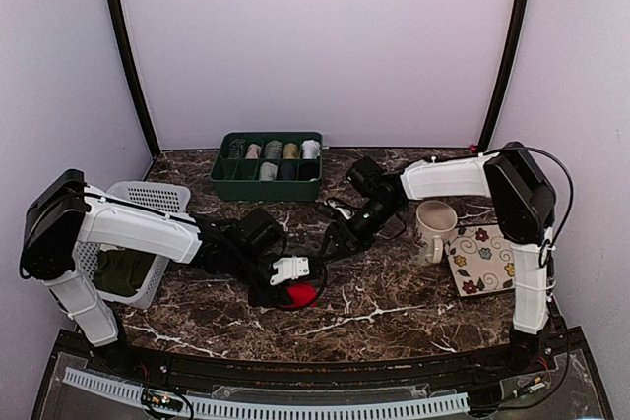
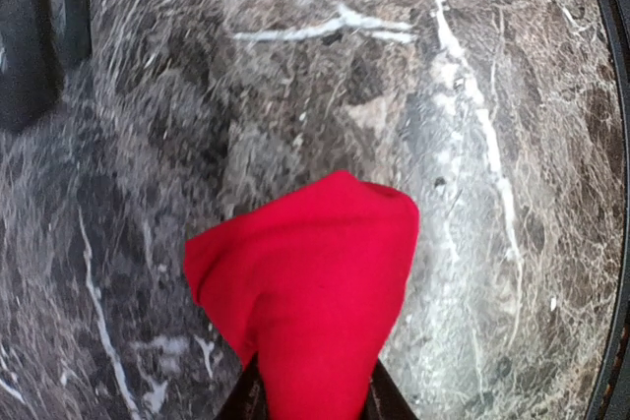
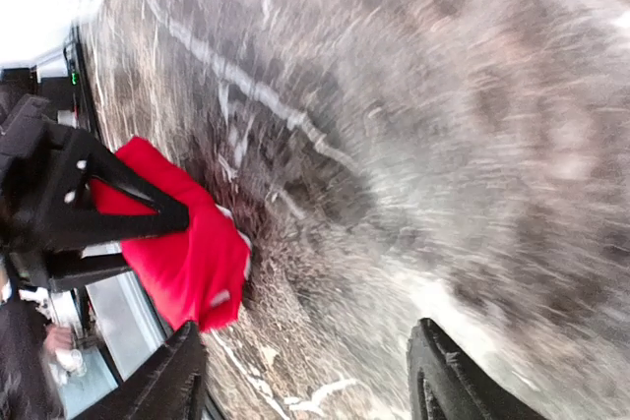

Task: Roll the underwear
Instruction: Pick up the underwear from the center of the board, then place the underwear in the storage box.

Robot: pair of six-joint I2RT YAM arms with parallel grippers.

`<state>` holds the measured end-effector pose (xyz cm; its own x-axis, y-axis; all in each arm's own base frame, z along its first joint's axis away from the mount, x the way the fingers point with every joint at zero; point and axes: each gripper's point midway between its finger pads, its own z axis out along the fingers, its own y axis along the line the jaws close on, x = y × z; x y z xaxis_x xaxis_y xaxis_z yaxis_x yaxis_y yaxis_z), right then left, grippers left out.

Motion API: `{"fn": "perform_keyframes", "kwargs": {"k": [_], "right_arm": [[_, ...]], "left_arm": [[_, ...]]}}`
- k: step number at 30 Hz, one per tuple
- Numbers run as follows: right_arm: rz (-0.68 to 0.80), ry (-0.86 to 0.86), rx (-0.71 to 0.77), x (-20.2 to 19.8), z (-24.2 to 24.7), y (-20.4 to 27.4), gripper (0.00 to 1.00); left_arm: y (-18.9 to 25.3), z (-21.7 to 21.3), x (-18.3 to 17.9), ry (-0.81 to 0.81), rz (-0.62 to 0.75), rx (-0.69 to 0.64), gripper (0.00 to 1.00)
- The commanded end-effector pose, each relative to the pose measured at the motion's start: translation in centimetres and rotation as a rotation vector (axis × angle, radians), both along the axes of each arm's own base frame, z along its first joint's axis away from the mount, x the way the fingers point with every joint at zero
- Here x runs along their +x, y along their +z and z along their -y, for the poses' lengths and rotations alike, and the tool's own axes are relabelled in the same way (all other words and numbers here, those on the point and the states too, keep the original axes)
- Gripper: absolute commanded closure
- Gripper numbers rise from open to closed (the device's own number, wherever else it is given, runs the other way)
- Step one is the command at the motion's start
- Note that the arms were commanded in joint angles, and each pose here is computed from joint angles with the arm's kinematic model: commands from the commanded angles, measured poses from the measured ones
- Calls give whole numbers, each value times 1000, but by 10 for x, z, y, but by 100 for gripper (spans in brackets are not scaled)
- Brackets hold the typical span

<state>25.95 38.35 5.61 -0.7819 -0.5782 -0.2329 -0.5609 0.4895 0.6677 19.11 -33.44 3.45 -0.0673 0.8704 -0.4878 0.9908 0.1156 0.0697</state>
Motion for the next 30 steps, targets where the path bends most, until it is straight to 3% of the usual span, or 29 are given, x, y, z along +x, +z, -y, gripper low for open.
{"fn": "perform_keyframes", "kwargs": {"k": [1,9,15,23,30], "right_arm": [[116,-65,66,28,2,47,23],[259,-160,175,65,10,118,2],[343,-275,240,90,37,160,0],[368,-356,224,94,66,165,0],[364,-385,206,93,76,159,0]], "left_arm": [[7,-29,-6,140,-141,10,100],[90,-46,80,446,-56,-215,100],[152,-103,179,839,87,-321,100],[180,-163,276,1187,237,-293,100],[170,-186,320,1323,378,-154,100]]}}
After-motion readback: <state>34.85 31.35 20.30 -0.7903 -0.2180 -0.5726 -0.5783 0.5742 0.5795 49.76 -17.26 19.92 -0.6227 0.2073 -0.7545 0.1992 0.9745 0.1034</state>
